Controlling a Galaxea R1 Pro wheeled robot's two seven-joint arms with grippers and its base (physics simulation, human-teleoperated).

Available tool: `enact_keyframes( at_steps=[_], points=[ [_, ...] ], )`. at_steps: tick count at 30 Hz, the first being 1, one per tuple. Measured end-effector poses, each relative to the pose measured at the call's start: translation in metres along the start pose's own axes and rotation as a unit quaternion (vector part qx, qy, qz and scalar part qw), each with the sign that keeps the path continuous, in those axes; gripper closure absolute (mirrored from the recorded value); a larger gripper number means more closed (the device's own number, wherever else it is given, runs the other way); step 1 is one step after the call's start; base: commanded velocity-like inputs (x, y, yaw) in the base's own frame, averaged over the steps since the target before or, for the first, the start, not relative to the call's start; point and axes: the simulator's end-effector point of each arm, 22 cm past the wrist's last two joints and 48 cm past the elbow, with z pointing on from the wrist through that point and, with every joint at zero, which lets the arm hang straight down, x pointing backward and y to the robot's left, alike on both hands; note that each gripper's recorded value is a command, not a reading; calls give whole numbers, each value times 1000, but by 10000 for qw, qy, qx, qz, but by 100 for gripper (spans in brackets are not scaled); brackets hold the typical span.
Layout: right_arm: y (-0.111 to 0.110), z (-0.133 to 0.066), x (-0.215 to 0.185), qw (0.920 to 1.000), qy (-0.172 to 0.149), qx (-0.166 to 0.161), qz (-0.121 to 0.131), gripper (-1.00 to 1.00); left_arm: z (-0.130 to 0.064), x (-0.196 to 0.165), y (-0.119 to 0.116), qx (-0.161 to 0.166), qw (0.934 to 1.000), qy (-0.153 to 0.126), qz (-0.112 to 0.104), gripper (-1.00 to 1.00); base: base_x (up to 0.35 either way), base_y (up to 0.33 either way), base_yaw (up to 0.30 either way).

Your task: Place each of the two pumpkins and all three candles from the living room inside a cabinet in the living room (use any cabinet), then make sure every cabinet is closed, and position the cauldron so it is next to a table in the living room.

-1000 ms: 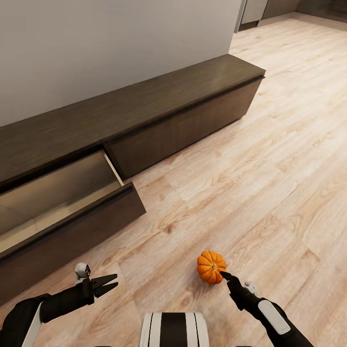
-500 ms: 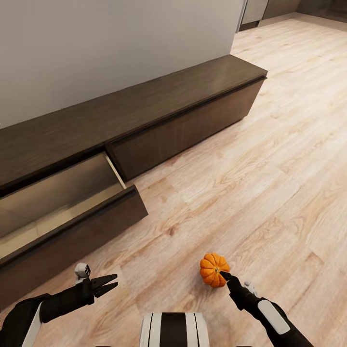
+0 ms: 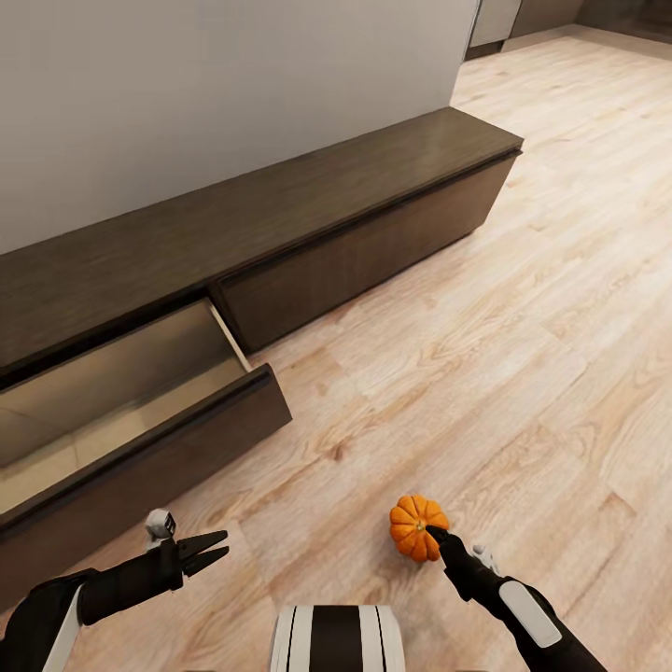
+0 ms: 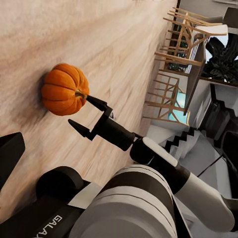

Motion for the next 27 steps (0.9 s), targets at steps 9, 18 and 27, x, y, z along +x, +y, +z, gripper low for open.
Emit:
enact_keyframes(
  at_steps=[9, 18, 27],
  points=[
    [0, 0, 0, 10000, 1, -1, 0, -100, 0, 0, 0, -5, 10000, 1, 0, -100, 96, 37, 0],
    [0, 0, 0, 10000, 5, 0, 0, -100, 1, 0, 0, -6, 10000, 4, 6, -100, 68, 4, 0],
    [0, 0, 0, 10000, -2, -1, -2, -100, 1, 0, 0, -1, 10000, 2, 13, -100, 7, 0, 0]
  ],
)
